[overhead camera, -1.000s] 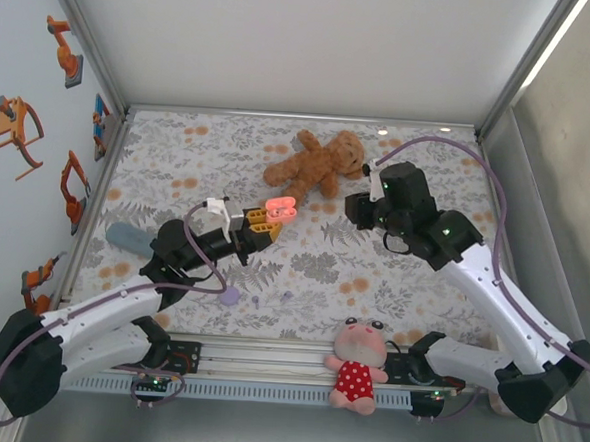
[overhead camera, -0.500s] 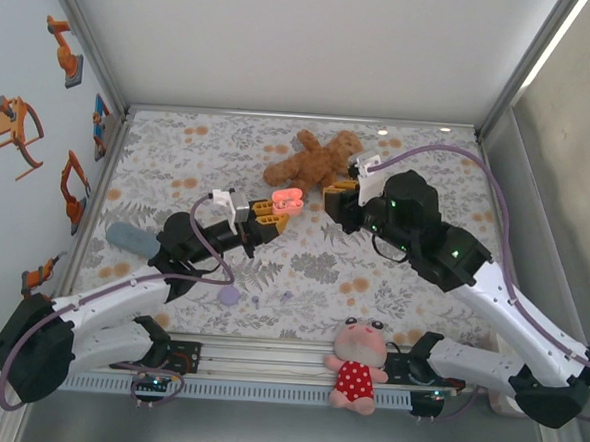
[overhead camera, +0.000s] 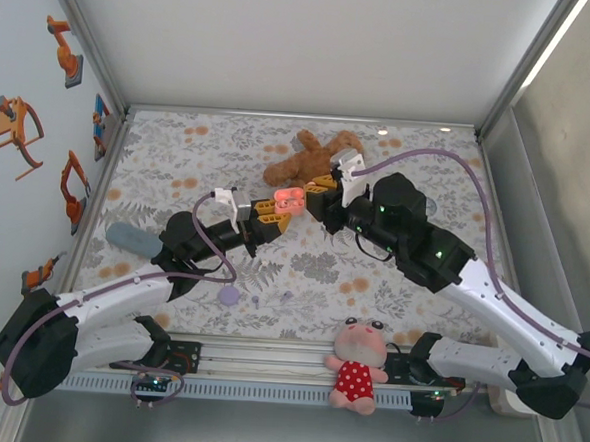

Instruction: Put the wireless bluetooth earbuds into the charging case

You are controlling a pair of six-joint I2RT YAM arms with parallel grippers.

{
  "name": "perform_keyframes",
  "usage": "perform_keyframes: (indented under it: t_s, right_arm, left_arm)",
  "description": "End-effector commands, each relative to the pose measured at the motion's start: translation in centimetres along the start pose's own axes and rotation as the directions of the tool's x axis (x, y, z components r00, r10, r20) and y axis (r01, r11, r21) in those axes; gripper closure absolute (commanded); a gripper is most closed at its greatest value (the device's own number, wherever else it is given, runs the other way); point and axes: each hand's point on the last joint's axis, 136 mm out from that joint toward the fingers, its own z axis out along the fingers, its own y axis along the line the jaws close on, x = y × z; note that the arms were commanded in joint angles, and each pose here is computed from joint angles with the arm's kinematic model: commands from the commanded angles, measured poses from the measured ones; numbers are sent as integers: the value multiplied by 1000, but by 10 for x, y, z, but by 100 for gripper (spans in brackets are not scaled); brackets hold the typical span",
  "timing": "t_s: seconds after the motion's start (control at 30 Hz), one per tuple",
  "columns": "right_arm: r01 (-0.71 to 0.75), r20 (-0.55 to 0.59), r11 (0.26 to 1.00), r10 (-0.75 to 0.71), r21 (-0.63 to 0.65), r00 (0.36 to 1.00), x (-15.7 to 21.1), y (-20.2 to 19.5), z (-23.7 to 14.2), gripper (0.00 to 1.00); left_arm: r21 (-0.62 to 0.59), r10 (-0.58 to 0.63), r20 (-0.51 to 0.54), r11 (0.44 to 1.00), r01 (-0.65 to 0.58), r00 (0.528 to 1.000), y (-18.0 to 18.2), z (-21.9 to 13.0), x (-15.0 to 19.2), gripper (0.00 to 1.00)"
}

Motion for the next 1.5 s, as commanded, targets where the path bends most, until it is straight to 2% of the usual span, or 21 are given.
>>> perform_keyframes:
  t_s: [0.0, 0.3, 0.77, 1.47]
  right_arm:
    - [7, 18, 1000, -7, -5, 1000, 2, 2, 6, 75]
    - [-18, -14, 1000, 18, -8, 1000, 22, 1, 14, 75]
    - [-9, 22, 1000, 9, -29, 1000, 10, 7, 16, 75]
    - [-11, -23, 1000, 10, -17, 1000, 28, 4, 19, 74]
  left_arm:
    - [45, 23, 70, 999, -26, 997, -11, 4, -26, 86]
    - [48, 17, 77, 999, -21, 997, -12, 4, -28, 86]
    - [52, 16, 76, 998, -20, 997, -12, 5, -27, 86]
    - [9, 7, 105, 1000, -8, 994, -7, 3, -35, 86]
